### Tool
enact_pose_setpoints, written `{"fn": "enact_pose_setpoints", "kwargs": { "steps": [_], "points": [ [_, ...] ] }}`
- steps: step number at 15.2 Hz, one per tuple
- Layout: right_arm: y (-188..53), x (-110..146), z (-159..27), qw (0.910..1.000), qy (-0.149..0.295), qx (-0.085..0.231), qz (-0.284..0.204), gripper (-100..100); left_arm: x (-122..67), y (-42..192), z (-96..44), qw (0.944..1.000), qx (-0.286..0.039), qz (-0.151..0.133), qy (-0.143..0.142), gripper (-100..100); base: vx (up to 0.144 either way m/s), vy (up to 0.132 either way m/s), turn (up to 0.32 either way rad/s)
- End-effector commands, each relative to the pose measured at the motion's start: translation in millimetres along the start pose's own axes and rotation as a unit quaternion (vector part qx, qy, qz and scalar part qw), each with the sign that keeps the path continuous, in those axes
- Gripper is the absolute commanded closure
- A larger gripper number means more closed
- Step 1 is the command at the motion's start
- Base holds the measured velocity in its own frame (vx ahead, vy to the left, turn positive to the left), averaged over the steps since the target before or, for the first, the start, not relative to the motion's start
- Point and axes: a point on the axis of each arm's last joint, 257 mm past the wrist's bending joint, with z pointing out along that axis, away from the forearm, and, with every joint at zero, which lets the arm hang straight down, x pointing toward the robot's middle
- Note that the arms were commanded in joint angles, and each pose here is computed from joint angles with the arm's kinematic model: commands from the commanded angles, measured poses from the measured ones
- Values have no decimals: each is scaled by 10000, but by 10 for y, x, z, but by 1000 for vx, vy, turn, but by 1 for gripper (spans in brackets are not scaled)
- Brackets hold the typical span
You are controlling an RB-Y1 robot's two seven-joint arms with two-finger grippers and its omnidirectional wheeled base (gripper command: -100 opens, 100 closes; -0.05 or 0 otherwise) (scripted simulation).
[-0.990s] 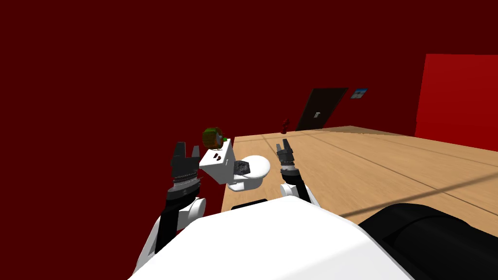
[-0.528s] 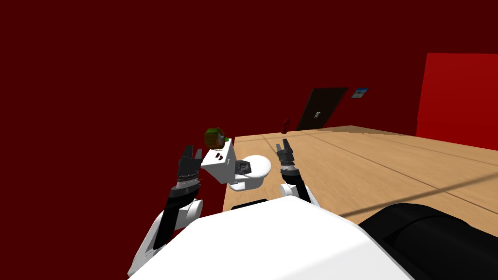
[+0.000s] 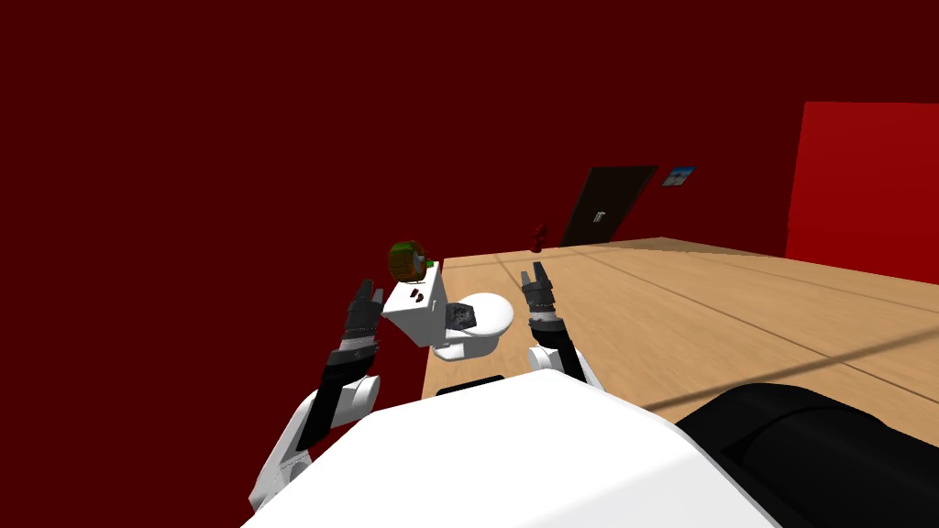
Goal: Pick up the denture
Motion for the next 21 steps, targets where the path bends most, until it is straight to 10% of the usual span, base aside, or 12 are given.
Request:
{"fn": "enact_pose_setpoints", "kwargs": {
  "steps": [1, 21],
  "points": [
    [0, 0, 0, 10000, 0, 0, 0, 0, 1, 226, -45, 9996, -258, 59, 10, -100, 25, 28, 3],
    [0, 0, 0, 10000, -1, 0, 1, 0, 321, 1833, -638, 9660, -2551, 350, 219, -100, 59, -31, -5]
  ]
}}
